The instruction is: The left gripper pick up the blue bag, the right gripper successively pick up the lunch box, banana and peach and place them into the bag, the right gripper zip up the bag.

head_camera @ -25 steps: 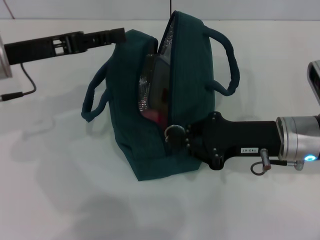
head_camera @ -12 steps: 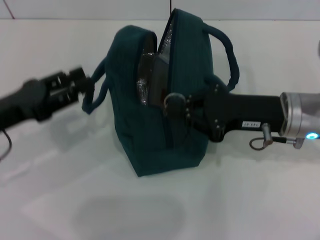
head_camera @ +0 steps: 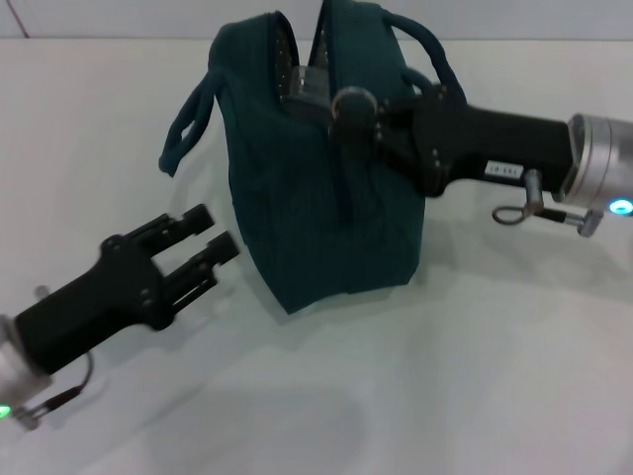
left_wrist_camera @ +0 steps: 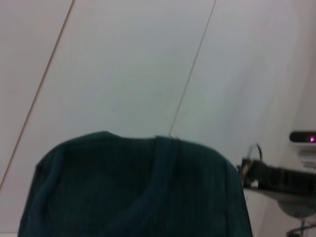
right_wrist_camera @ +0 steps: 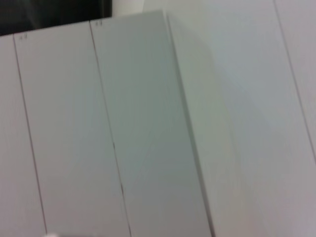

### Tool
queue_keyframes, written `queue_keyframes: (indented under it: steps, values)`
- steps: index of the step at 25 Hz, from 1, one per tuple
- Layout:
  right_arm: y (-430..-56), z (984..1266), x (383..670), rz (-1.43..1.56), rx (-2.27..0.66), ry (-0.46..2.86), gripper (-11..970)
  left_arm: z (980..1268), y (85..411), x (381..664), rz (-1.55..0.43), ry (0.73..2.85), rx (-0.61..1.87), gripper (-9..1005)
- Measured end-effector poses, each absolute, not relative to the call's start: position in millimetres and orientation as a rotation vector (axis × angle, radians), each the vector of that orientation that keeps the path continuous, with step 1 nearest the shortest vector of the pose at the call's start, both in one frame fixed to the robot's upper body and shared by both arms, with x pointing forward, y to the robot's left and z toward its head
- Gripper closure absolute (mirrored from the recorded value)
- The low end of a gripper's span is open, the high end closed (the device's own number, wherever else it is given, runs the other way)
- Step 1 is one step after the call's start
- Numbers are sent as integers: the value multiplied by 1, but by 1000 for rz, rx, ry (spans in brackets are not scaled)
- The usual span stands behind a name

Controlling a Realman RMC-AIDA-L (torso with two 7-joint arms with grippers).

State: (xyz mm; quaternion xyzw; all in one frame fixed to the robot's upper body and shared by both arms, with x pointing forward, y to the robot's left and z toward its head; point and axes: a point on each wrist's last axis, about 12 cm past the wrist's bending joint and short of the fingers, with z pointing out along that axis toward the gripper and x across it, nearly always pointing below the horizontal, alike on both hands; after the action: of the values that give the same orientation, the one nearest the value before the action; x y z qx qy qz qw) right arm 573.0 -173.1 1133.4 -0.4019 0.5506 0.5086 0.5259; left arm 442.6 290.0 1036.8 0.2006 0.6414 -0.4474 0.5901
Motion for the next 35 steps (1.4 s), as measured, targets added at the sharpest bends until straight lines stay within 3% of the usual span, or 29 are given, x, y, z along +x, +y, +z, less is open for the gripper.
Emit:
queue_keyframes:
  steps: [6,17,25,35]
  values:
    - [-166,1141,580,1211,-963,1301,950,1028,267,461,-988,1505,448,479]
    - [-163,1140,585,1179,-958,1315,950,1033,261,478,-1047,1526,370,475]
    - [-162,1141,587,1159,-949,1315,950,1034,254,480,-1099,1541,404,450]
    - [-160,1143,593,1122,-897,1312,950,1036,250,477,-1163,1540,431,491]
